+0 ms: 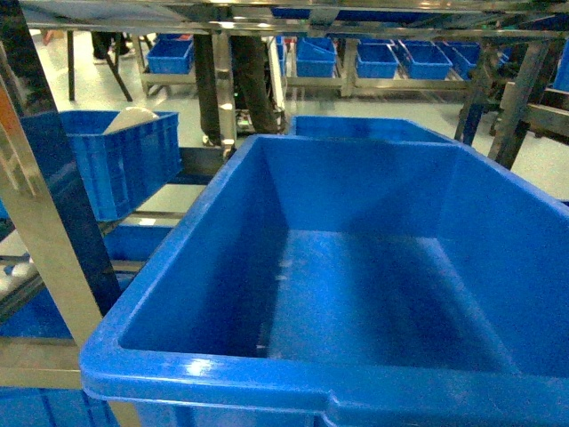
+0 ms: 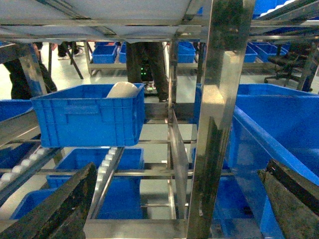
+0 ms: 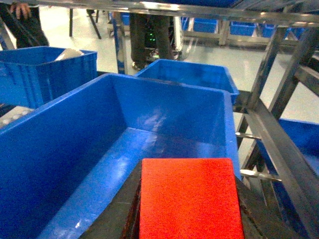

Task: Place magnetic block on left shelf second layer

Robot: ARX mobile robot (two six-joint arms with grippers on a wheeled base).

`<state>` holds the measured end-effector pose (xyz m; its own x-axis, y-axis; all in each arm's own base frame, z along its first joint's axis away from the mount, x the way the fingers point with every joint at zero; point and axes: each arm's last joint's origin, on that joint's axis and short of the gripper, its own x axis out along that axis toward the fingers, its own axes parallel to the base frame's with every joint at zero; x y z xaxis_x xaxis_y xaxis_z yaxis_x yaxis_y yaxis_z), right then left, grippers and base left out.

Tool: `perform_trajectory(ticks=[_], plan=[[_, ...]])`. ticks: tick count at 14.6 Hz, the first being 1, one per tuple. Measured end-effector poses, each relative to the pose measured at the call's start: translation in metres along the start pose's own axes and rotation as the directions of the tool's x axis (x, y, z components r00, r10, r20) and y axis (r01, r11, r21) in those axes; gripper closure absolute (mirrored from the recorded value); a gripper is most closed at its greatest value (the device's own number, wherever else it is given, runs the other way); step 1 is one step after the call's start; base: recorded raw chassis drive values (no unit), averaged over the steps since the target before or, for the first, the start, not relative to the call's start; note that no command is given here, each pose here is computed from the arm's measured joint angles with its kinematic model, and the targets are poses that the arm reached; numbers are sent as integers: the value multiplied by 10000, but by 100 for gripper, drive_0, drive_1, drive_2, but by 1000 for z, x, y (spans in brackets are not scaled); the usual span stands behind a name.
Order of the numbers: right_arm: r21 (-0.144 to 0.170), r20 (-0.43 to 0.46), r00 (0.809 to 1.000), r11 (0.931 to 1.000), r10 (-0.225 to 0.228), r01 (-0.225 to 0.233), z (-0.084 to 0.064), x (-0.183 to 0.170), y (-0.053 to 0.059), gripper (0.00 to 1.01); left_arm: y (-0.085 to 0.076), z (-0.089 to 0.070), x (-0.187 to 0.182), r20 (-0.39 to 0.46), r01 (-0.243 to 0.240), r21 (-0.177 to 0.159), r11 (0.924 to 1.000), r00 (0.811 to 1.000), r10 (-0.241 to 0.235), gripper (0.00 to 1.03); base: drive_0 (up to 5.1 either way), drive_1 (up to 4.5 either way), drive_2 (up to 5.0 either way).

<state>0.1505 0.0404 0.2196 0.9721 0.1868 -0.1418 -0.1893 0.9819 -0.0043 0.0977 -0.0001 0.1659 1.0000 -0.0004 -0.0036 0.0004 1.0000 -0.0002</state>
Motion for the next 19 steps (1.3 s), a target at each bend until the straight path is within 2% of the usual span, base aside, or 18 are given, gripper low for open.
perform_trajectory(ticks=[2, 4, 5, 7, 8, 9, 10, 11, 12, 13, 14, 15, 16, 17, 19], plan=[[60, -444, 9990, 10000, 14, -11, -4, 25, 3, 68, 0, 0, 0, -4, 0, 0, 10000, 10000, 0, 5, 0, 0, 0], [269, -969, 9953, 9996, -32, 58, -12, 47, 2, 68, 0, 0, 0, 0, 4, 0, 10000, 10000, -4, 5, 0, 0, 0], [394, -1473, 9889, 9989, -209, 270, -26, 76, 3, 68, 0, 0, 0, 0, 0, 0, 10000, 10000, 0, 5, 0, 0, 0], [427, -1766, 9840, 9986, -245, 325, -38, 104, 6, 68, 0, 0, 0, -4, 0, 0, 10000, 10000, 0, 5, 0, 0, 0], [574, -1516, 9878, 9974, -344, 435, -39, 107, 6, 55, 0, 0, 0, -4, 0, 0, 10000, 10000, 0, 5, 0, 0, 0], [722, -828, 9946, 9950, -623, 684, -31, 103, 7, 44, 0, 0, 0, -4, 0, 0, 10000, 10000, 0, 5, 0, 0, 0], [729, 618, 9908, 9906, -1204, 1158, -15, 86, 8, 31, 0, 0, 0, 0, 0, 0, 10000, 10000, 0, 5, 0, 0, 0], [557, 1447, 9755, 9857, -1657, 1592, -7, 62, 10, 18, 0, 0, 0, 0, 0, 0, 10000, 10000, 0, 5, 0, 0, 0], [312, 1734, 9649, 9803, -1974, 1950, -10, 37, 12, 5, 0, 0, 0, -4, 0, 0, 10000, 10000, 0, 5, 0, 0, 0], [88, 1517, 9660, 9775, -2096, 2107, -18, 18, 14, 1, 0, 0, 0, -4, 0, 0, 10000, 10000, 0, 5, 0, 0, 0], [-23, 1588, 9628, 9751, -2186, 2218, -18, -4, 17, 4, 0, 0, 0, 0, 0, 0, 10000, 10000, 0, 5, 0, 0, 0], [313, 2159, 9487, 9728, -2309, 2296, -8, -28, 18, 3, 0, 0, 0, 0, 0, 0, 10000, 10000, 0, 5, 0, 0, 0], [761, 2951, 9242, 9702, -2423, 2301, 3, -48, 13, 3, 0, 0, 0, -4, -4, 0, 10000, 10000, 4, 5, 0, 0, 0], [1181, 3422, 8973, 9601, -2790, 2535, 11, -56, 8, 3, 0, 0, 0, 0, 0, 0, 10000, 10000, 0, 5, 0, 0, 0], [968, 3191, 9066, 9612, -2760, 2585, 8, -53, 9, 3, 0, 0, 0, 0, 0, 0, 10000, 10000, 0, 5, 0, 0, 0]])
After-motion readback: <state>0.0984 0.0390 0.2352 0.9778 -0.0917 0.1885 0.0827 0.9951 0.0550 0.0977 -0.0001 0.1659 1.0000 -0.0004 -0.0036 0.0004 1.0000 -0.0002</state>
